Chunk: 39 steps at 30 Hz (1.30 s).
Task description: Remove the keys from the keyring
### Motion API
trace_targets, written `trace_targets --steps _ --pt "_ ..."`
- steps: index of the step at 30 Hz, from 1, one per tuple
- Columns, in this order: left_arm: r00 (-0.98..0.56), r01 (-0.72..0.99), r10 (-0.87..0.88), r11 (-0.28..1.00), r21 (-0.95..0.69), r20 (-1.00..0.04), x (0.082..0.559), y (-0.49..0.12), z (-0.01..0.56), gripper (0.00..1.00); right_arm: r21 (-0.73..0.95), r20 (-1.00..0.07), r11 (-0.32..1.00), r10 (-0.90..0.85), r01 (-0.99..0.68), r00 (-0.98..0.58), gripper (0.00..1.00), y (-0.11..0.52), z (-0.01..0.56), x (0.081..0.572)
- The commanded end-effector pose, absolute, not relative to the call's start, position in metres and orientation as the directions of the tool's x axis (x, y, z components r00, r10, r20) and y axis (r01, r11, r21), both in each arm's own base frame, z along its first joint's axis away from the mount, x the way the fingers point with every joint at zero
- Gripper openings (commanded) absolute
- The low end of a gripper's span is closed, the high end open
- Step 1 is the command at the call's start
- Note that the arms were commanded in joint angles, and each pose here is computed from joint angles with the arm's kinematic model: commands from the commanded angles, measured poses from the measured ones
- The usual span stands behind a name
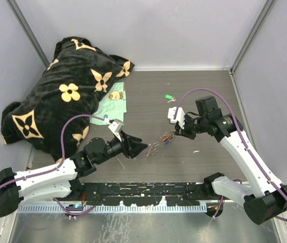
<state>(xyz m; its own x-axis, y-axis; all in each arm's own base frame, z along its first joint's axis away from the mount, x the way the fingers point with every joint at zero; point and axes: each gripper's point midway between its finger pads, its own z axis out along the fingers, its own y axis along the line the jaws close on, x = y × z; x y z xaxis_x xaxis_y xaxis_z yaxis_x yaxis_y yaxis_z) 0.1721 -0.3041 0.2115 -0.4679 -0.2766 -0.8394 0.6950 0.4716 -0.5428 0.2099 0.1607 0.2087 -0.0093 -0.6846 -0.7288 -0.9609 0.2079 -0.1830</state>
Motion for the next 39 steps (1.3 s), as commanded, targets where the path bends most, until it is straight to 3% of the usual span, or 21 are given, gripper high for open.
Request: trace_targets --steps 1,12,19,27,31,33,39 --pt "-0.316 0.822 -0.313 0.382 -0.423 -0.896 0.157 -0.32 0.268 0.5 -0.203 -0.814 0.205 -0.579 -0.958 0.049 0.01 0.174 0.242 0.21" --pt "-0.355 0.808 -0.326 0.364 -0.463 -0.876 0.138 -0.341 0.294 0.42 -0.157 -0.866 0.243 -0.5 -0.957 0.015 0.01 0.169 0.254 0.208" --pt "-0.432 0.722 -0.295 0.453 -0.523 -0.852 0.155 -0.364 0.276 0.42 -0.134 -0.879 0.262 -0.477 -0.956 -0.008 0.01 0.168 0.257 0.208" --pt "-0.451 0.695 -0.26 0.498 -0.518 -0.854 0.165 -0.382 0.278 0.35 -0.112 -0.882 0.29 -0.469 -0.951 -0.039 0.01 0.167 0.26 0.211" --pt "-0.286 0.759 -0.182 0.557 -0.339 -0.941 0.172 -0.359 0.29 0.47 -0.15 -0.876 0.251 -0.481 -0.956 0.011 0.01 0.166 0.265 0.206" --pt "-0.213 0.816 -0.139 0.52 -0.254 -0.967 0.167 -0.35 0.296 0.54 -0.193 -0.867 0.169 -0.492 -0.967 0.087 0.01 0.168 0.267 0.195" --pt "-0.066 0.928 -0.044 0.364 -0.078 -0.997 0.152 -0.332 0.308 0.6 -0.347 -0.81 -0.053 -0.487 -0.936 0.327 0.01 0.167 0.277 0.168"
